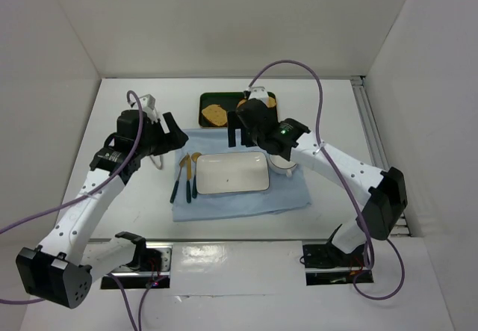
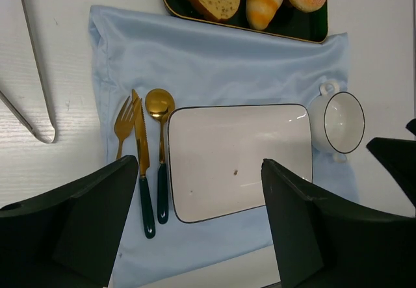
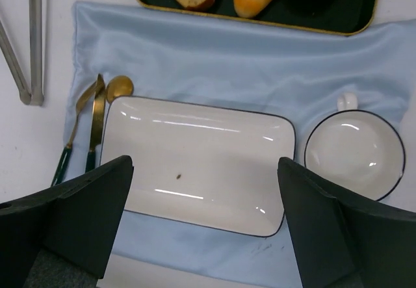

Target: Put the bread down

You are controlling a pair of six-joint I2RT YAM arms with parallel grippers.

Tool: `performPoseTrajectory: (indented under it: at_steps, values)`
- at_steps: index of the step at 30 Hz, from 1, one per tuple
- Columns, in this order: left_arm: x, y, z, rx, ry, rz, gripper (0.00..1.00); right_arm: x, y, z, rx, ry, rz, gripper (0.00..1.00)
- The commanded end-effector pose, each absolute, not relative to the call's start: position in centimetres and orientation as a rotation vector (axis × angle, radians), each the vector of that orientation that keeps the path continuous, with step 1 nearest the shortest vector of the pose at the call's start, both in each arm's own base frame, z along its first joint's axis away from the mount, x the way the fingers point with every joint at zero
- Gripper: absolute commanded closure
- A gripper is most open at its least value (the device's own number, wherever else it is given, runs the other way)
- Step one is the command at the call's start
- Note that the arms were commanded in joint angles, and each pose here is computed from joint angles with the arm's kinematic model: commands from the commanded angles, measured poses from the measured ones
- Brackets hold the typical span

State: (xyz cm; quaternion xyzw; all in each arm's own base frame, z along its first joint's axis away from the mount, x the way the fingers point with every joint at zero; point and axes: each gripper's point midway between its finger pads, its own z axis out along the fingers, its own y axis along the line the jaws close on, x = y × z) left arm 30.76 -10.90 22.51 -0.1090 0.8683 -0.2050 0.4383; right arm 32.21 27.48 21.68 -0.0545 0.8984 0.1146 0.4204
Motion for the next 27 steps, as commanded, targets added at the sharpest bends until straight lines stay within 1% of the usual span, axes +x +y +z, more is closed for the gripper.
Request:
performPoseTrajectory:
  at_steps: [1, 2, 6, 10, 13, 14, 20, 27]
  values:
    - [31.3, -11.3, 25.5, -0.217, 2.062, -0.540, 0.10, 33.0, 25.9, 26.7, -0.033, 2.111, 0.224, 0.01]
    - [31.3, -11.1, 25.5, -0.225, 2.059, -0.528, 0.10, 33.3, 25.8, 28.2, -0.022, 2.082, 0.221, 0.01]
    - [30.7, -9.8, 24.0, -0.262, 2.107, -0.442, 0.10, 34.3, 25.2, 29.7, -0.018, 2.043, 0.150, 0.01]
    - [30.3, -7.5, 22.9, -0.349, 2.157, -0.290, 0.10, 35.2, 25.0, 28.4, -0.062, 2.072, 0.093, 0.01]
    - [30.5, -6.1, 22.1, -0.419, 2.210, -0.178, 0.10, 35.2, 25.8, 27.6, -0.101, 2.098, 0.149, 0.01]
    - [30.7, -5.9, 22.4, -0.426, 2.212, -0.160, 0.10, 35.4, 25.7, 26.9, -0.101, 2.108, 0.152, 0.01]
    - [31.2, -5.1, 19.8, -0.463, 2.322, -0.039, 0.10, 35.6, 25.1, 24.7, -0.105, 2.146, 0.201, 0.01]
    - [31.4, -3.1, 15.8, -0.539, 2.432, 0.190, 0.08, 36.3, 24.0, 24.9, -0.096, 2.143, 0.244, 0.01]
